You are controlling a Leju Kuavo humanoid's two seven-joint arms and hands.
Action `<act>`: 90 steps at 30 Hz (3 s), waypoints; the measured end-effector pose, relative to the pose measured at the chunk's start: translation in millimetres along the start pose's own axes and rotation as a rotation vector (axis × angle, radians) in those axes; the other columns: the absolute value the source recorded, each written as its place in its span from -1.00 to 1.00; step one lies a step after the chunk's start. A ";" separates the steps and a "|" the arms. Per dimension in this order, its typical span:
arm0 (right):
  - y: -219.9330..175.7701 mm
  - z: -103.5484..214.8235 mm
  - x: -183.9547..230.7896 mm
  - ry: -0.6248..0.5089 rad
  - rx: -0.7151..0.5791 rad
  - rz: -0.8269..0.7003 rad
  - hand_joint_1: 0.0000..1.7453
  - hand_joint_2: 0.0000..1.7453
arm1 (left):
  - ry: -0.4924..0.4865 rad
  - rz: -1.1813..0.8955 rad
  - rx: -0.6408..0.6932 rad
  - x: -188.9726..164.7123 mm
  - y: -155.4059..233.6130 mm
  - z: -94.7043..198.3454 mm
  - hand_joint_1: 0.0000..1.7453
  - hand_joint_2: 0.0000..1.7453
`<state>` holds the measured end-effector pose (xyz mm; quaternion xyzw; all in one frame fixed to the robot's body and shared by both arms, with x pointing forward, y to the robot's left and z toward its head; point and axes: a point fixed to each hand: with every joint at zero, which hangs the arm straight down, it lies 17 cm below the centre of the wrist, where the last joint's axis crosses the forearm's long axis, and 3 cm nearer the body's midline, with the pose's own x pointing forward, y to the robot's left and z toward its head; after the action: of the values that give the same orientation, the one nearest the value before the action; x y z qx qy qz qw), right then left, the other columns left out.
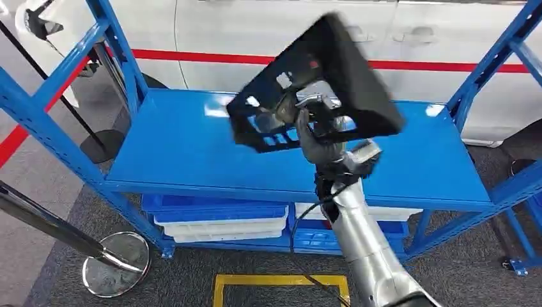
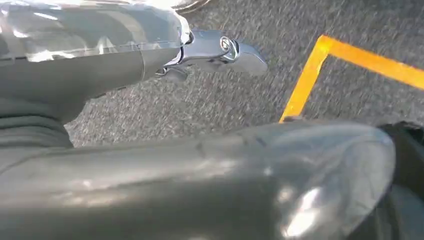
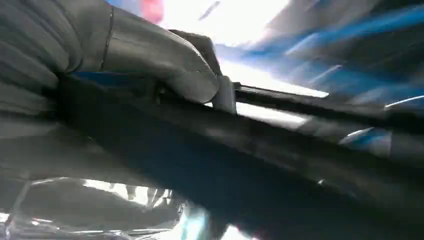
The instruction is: Take the parts from the cabinet and place them on the table.
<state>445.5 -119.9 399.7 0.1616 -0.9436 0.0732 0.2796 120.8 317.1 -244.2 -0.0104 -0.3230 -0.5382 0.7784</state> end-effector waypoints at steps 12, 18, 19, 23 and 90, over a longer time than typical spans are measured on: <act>50.8 30.5 174.0 -0.305 0.271 -0.721 1.00 1.00 | -0.036 0.010 -0.008 8.3 0.0 -1.5 -1.00 -1.00; 68.3 39.2 182.5 -0.287 0.359 -0.808 1.00 1.00 | 0.017 0.009 -0.019 0.3 -2.2 -1.9 -1.00 -1.00; 69.7 40.5 182.1 -0.284 0.362 -0.813 1.00 1.00 | 0.018 0.009 -0.022 0.3 -3.6 -1.8 -1.00 -1.00; 71.0 44.4 181.5 -0.285 0.380 -0.821 1.00 1.00 | 0.049 -0.005 -0.017 -4.0 -3.8 -2.6 -1.00 -1.00; 68.0 58.7 164.4 -0.295 0.526 -0.543 1.00 1.00 | 0.077 -0.077 -0.079 7.0 -24.2 -11.8 -1.00 -1.00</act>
<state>262.3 -113.0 438.2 0.4797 -0.8458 0.2114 0.0993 107.7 296.8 -258.0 -0.0079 -0.2712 -0.5800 0.7681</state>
